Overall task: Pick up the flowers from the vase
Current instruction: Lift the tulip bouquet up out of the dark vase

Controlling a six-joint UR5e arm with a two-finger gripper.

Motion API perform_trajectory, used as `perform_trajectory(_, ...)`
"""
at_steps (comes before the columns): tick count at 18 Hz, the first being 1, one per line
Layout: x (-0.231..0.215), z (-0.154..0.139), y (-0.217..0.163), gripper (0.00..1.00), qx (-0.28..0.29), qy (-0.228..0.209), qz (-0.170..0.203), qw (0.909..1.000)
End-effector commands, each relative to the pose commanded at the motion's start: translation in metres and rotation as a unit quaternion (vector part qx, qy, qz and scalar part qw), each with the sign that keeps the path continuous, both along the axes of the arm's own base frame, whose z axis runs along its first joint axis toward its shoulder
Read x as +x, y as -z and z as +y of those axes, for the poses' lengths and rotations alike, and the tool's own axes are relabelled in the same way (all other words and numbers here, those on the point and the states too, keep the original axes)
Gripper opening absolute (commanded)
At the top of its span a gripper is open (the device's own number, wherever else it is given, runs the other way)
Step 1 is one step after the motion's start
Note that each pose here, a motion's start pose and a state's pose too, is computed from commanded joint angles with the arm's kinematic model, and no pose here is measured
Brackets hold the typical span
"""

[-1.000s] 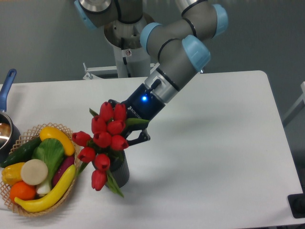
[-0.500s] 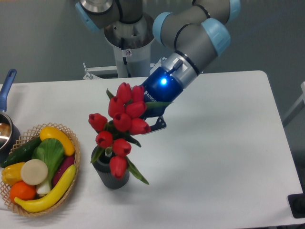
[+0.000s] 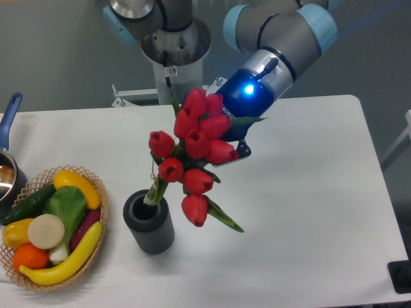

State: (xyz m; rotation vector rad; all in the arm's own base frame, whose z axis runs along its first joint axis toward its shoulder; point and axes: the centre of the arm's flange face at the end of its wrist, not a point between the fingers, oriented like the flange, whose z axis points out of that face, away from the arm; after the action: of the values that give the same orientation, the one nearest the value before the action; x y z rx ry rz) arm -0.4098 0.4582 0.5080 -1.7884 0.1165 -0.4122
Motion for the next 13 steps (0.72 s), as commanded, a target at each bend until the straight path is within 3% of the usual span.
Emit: perform_trajectory(13, -0.036, -0.012, 0.001, 0.35, 0.002, -0.023, 0.018, 0.9996)
